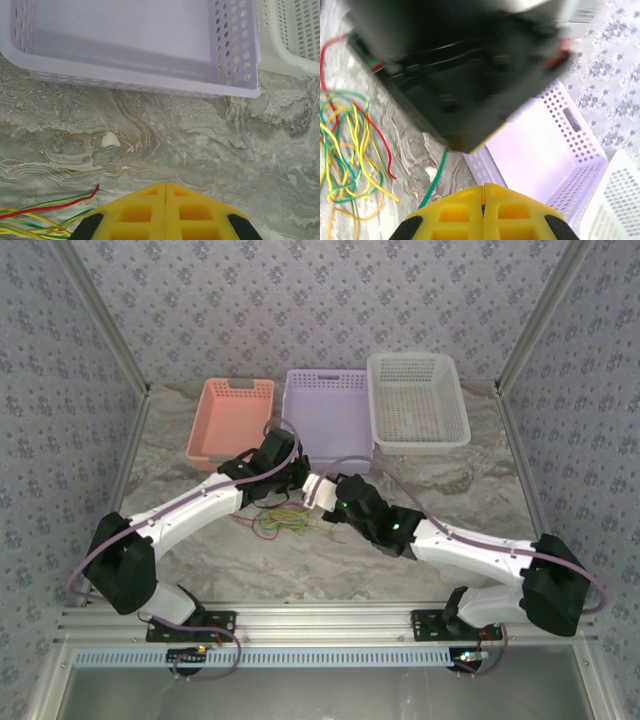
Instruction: Untangle the cables
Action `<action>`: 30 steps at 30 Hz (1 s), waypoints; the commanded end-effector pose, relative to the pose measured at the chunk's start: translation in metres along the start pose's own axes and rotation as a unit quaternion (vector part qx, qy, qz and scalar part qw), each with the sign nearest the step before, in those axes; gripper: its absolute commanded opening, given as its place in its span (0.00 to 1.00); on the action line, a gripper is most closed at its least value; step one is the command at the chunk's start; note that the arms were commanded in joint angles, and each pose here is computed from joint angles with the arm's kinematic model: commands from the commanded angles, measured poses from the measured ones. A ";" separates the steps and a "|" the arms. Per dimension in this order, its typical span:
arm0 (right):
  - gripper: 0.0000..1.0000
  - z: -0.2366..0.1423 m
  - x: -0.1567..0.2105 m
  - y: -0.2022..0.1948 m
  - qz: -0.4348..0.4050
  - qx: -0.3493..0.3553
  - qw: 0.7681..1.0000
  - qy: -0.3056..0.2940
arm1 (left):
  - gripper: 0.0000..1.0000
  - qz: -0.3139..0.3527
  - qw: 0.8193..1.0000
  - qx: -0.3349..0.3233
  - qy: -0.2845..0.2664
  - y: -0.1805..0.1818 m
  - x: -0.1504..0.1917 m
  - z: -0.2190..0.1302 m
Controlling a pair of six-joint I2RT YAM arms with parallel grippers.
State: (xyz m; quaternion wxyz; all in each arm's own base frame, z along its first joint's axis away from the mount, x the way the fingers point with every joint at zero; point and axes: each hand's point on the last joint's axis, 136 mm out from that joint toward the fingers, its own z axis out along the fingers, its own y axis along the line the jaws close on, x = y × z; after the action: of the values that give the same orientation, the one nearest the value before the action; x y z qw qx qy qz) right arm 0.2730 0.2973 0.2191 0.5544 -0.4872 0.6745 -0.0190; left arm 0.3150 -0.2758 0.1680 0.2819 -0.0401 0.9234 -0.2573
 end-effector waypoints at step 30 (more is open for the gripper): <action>0.00 -0.091 0.104 -0.213 0.838 0.222 0.414 -0.278 | 0.00 -0.386 0.900 0.174 -0.100 0.024 0.042 0.018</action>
State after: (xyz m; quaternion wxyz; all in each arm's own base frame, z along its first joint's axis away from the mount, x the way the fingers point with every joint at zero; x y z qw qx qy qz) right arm 0.3504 0.1005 0.2763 0.5295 0.3971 0.6314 0.4040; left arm 0.2902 -0.2818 0.1259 0.2604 -0.3189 0.7729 -0.4828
